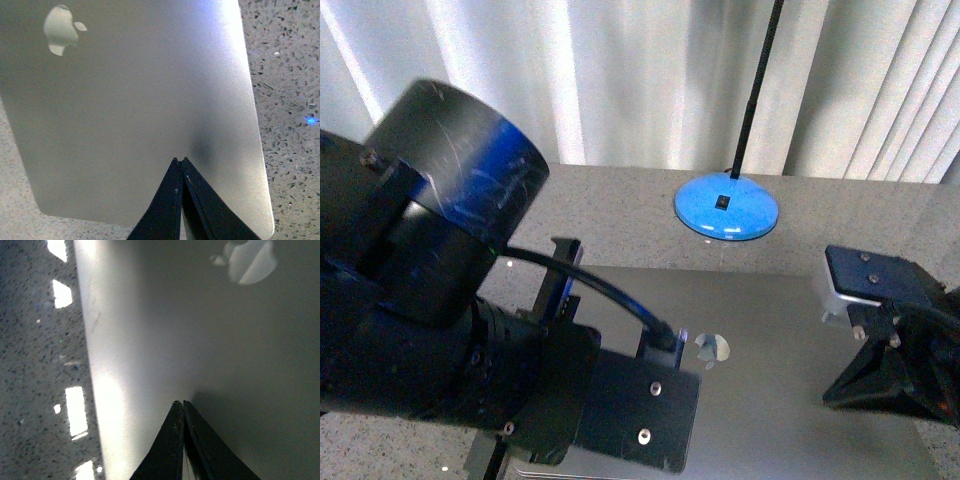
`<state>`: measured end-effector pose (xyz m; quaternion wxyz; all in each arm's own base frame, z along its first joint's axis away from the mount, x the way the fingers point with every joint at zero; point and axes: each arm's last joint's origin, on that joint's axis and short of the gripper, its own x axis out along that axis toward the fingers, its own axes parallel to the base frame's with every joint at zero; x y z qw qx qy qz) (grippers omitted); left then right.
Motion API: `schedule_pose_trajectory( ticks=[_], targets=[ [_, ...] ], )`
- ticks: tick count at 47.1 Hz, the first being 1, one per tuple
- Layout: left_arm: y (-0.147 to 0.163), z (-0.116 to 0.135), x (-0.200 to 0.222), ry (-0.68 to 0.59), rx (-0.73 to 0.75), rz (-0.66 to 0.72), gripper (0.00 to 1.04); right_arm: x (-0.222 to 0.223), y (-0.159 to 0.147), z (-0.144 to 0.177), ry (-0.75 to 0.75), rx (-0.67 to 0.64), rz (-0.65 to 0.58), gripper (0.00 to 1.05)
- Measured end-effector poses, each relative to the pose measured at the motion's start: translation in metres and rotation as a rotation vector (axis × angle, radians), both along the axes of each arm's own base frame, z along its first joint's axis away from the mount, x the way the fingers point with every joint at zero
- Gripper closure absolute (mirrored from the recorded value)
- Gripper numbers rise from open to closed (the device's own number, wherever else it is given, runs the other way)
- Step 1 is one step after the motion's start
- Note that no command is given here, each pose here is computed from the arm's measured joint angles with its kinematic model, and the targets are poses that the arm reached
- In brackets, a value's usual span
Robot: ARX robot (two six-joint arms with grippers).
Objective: Close laptop
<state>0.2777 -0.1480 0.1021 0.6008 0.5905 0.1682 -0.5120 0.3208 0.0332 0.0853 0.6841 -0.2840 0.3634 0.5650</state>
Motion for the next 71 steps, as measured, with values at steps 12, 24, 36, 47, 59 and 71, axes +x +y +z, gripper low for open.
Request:
schedule_pose_trajectory(
  ticks=[12, 24, 36, 47, 59, 71],
  targets=[
    [0.004, 0.050, 0.007, -0.109, -0.269, 0.050, 1.01, 0.017, -0.005, 0.033, -0.214, 0.141, -0.107, 1.02],
    [0.045, 0.112, 0.002, -0.211, -0.601, 0.273, 1.01, 0.013, -0.032, 0.080, -0.538, 0.271, -0.442, 1.02],
    [0.133, 0.148, -0.013, -0.230, -0.945, 0.714, 1.01, -0.024, -0.073, 0.130, -0.747, 0.427, -0.888, 1.02],
    [0.176, 0.163, -0.041, -0.392, -1.271, 1.105, 1.01, -0.052, -0.093, 0.160, -0.839, 0.547, -1.158, 1.02],
    [0.162, 0.115, -0.089, -0.387, -1.347, 1.195, 1.01, -0.113, -0.062, 0.134, -0.819, 0.619, -1.259, 1.02],
    [0.149, 0.099, -0.110, -0.390, -1.364, 1.187, 1.01, -0.139, -0.051, 0.115, -0.818, 0.619, -1.267, 1.02]
  ],
)
